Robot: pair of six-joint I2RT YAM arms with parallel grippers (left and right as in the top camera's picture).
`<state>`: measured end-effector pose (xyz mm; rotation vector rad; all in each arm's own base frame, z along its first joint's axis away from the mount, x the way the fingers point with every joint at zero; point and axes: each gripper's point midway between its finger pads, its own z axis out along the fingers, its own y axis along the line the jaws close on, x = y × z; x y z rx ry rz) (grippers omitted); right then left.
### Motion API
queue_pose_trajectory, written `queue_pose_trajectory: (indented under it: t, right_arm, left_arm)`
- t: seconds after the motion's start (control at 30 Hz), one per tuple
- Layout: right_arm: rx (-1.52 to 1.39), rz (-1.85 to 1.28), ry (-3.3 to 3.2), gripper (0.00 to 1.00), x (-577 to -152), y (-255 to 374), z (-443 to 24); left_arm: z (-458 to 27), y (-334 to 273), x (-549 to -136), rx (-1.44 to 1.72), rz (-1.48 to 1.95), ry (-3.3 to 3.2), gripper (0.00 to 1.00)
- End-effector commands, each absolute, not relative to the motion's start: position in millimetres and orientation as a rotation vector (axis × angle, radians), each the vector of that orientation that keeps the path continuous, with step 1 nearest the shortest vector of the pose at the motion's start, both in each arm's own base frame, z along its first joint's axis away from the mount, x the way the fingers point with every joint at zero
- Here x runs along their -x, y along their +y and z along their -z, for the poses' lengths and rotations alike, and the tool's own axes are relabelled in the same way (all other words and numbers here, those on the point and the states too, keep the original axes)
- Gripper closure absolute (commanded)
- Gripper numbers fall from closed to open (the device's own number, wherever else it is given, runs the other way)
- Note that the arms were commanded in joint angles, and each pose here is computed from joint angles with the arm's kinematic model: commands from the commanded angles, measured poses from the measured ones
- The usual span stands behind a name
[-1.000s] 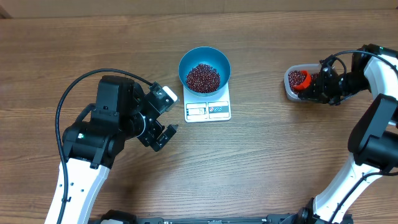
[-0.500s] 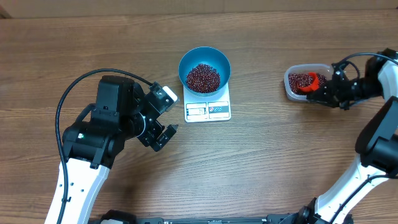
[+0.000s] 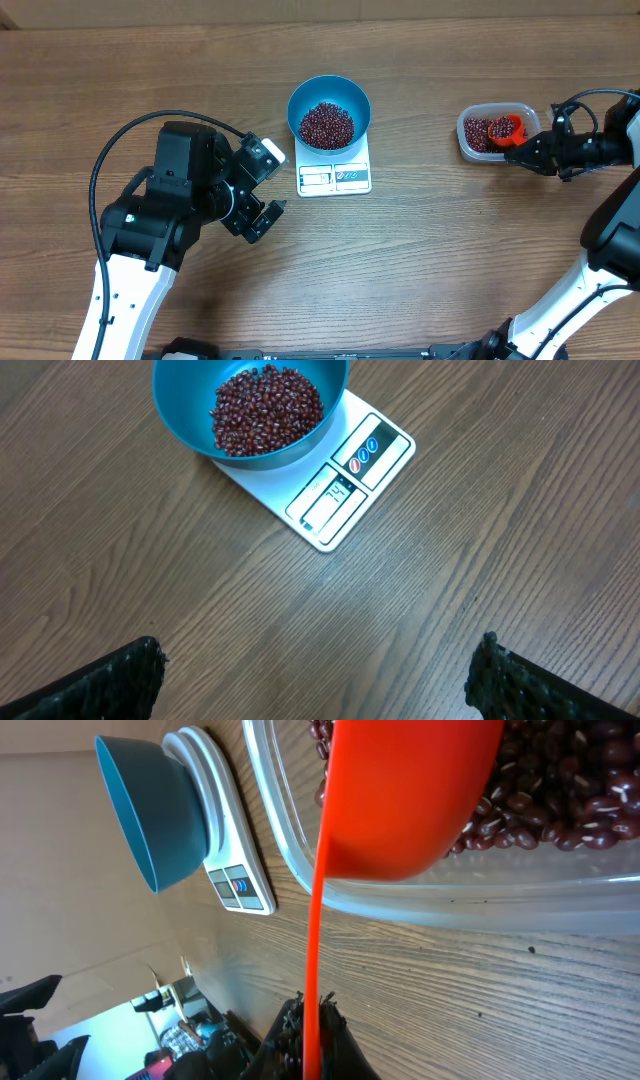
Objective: Scoop item into bowl and weigh 150g on scale
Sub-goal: 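Dip the red scoop into the beans in the tub with the right gripper, then scoop beans by dragging the red scoop through the tub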
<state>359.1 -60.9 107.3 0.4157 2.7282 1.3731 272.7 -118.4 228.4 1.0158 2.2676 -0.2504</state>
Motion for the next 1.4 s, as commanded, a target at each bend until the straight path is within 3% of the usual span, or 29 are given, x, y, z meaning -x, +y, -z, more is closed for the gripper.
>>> queue_pose_trajectory:
  t: [0.0,1.37]
  right_arm:
    - [-0.404,-1.415,2.690,0.96,-361.4,-58.3,-109.1]
    - [-0.371,-1.550,2.634,0.96,-351.6,-45.8,-127.0]
  left_arm:
    - [-236.7,-118.0,-277.1,-0.993,0.247,2.254,0.01]
    - [-236.7,-118.2,-277.0,-0.994,0.247,2.254,0.00]
